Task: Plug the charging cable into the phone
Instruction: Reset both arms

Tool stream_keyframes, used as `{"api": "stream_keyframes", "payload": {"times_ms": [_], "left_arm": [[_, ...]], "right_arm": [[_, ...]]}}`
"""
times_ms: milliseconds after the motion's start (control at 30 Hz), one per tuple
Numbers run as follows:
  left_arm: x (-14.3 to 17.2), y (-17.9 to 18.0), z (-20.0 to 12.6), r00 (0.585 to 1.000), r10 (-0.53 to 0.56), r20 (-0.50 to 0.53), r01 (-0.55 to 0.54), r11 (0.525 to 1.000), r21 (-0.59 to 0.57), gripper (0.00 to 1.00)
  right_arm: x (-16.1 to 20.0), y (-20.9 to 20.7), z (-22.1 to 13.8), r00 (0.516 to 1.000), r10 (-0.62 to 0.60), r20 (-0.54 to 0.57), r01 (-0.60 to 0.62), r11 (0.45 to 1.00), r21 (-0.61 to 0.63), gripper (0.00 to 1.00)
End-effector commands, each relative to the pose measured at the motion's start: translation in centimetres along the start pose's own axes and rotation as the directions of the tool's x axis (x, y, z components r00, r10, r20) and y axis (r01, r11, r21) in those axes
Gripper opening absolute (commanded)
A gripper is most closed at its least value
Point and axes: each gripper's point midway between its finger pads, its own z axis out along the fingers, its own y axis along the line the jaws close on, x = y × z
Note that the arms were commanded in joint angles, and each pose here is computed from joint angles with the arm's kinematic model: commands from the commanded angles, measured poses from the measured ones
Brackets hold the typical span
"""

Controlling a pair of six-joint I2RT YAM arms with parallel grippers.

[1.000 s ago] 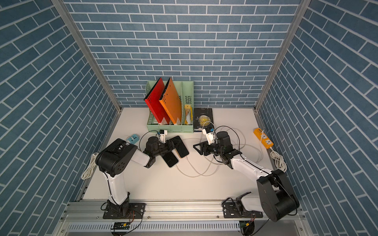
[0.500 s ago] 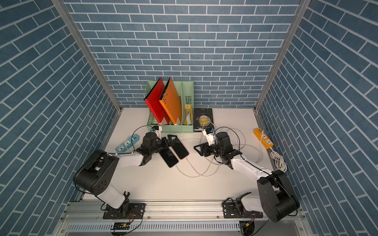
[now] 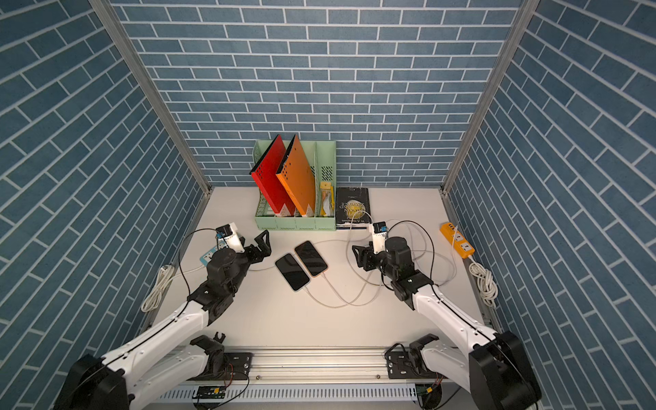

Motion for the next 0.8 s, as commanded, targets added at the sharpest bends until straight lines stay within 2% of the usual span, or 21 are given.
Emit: {"api": "stream_keyframes", "payload": {"times_ms": [0, 100, 133, 200, 267, 300, 367, 400, 433, 533, 633, 667, 700, 733, 767], "left_arm": [[-0.3, 3.6, -1.7, 0.968, 0.239, 0.073, -0.227, 0.963, -0.149, 1.00], [0.3, 5.3, -3.0, 0.933, 0.339, 0.125, -0.311, 0.929, -0.201, 1.00], [0.3, 5.8, -3.3, 0.925, 0.350, 0.147, -0.314, 0.923, -0.221, 1.00], [-0.1, 6.4, -3.3, 0.927, 0.340, 0.157, -0.295, 0.921, -0.254, 1.00], [0.6, 6.3, -3.0, 0.912, 0.389, 0.132, -0.351, 0.905, -0.240, 1.00], [0.8, 6.9, -3.0, 0.905, 0.403, 0.133, -0.361, 0.896, -0.260, 1.00], [1.4, 9.5, -2.6, 0.921, 0.373, 0.110, -0.320, 0.887, -0.332, 1.00], [2.0, 9.8, -2.1, 0.926, 0.365, 0.091, -0.322, 0.893, -0.313, 1.00], [2.5, 9.9, -1.7, 0.928, 0.362, 0.084, -0.325, 0.900, -0.290, 1.00], [2.0, 10.7, -0.9, 0.928, 0.353, 0.120, -0.302, 0.900, -0.316, 1.00], [1.2, 10.7, 0.1, 0.912, 0.385, 0.142, -0.327, 0.891, -0.313, 1.00], [1.2, 10.2, 0.9, 0.908, 0.394, 0.141, -0.346, 0.897, -0.273, 1.00], [1.5, 9.5, 1.8, 0.900, 0.418, 0.124, -0.383, 0.894, -0.234, 1.00], [1.7, 9.4, 2.5, 0.891, 0.441, 0.105, -0.411, 0.883, -0.225, 1.00], [1.7, 9.8, 2.6, 0.887, 0.446, 0.117, -0.412, 0.880, -0.237, 1.00]], "right_arm": [[-1.5, -6.8, -3.0, 0.977, -0.133, 0.168, 0.059, 0.921, 0.386, 0.77], [-1.0, -10.9, -7.0, 0.932, -0.191, 0.310, -0.028, 0.811, 0.584, 0.90], [-1.1, -11.7, -8.0, 0.918, -0.187, 0.349, -0.072, 0.788, 0.611, 0.92], [-1.6, -11.9, -9.1, 0.887, -0.233, 0.398, -0.074, 0.780, 0.622, 0.93], [-1.7, -12.4, -9.6, 0.873, -0.301, 0.384, -0.036, 0.746, 0.665, 0.94], [-1.1, -13.1, -9.4, 0.882, -0.314, 0.352, -0.019, 0.723, 0.691, 0.99], [0.4, -14.6, -8.6, 0.910, -0.306, 0.281, 0.004, 0.683, 0.731, 0.99], [1.5, -15.3, -8.2, 0.920, -0.308, 0.242, 0.030, 0.672, 0.740, 0.99], [1.2, -15.6, -8.5, 0.914, -0.316, 0.255, 0.016, 0.656, 0.755, 0.99], [0.7, -15.3, -7.6, 0.904, -0.340, 0.260, 0.044, 0.678, 0.734, 1.00], [-0.1, -15.2, -7.7, 0.870, -0.410, 0.274, 0.076, 0.661, 0.746, 1.00], [-0.5, -15.1, -7.9, 0.854, -0.427, 0.296, 0.069, 0.658, 0.750, 0.99], [-0.3, -15.6, -8.0, 0.854, -0.402, 0.331, 0.028, 0.670, 0.742, 0.99], [0.3, -15.8, -7.5, 0.856, -0.397, 0.332, 0.045, 0.697, 0.716, 1.00], [-0.4, -15.4, -7.8, 0.831, -0.415, 0.370, 0.040, 0.708, 0.705, 1.00]]}}
